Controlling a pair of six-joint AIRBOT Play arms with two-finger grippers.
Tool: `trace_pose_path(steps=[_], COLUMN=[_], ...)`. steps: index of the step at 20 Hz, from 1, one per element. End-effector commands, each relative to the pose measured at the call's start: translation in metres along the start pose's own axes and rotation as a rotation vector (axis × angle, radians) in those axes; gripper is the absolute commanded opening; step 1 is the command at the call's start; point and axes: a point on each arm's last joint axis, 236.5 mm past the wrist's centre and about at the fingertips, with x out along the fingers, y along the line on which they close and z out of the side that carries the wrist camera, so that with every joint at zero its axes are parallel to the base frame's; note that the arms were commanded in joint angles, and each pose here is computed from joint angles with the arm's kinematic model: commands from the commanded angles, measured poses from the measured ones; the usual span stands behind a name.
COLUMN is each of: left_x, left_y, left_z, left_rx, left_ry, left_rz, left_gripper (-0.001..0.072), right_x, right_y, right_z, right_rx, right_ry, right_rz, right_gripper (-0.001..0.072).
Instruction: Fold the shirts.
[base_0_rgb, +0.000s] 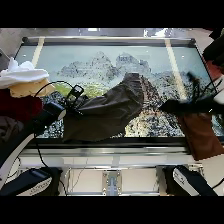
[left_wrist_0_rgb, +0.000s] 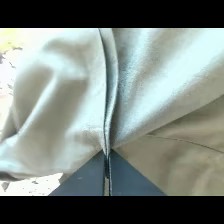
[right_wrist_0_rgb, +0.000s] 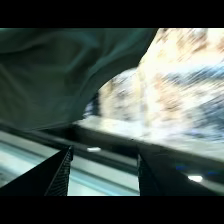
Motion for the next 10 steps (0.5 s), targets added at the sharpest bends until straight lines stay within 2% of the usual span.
trace_pose_path(steps=[1, 3, 10], left_x=[-0.013, -0.012, -0.013], left_y=[0.007, 0.007, 0.007], left_z=[0.004, 0.004, 0.006], left_rx=[0.002, 0.002, 0.001], left_ry=[-0.028, -0.028, -0.035], left_rz=[0.019, 0.019, 0.019], left_gripper=[0.001, 0.001, 0.001], right_x=[0.066, 0.083, 0.144], right_y=[0.006, 0.015, 0.05], right_z=[-0.044, -0.065, -0.083], right_rx=[0.486, 0.524, 0.302], right_ry=[-0.151, -0.145, 0.003], right_rz=[0.377, 0.472, 0.309], right_gripper=[0.0454, 0.0456, 0.0456])
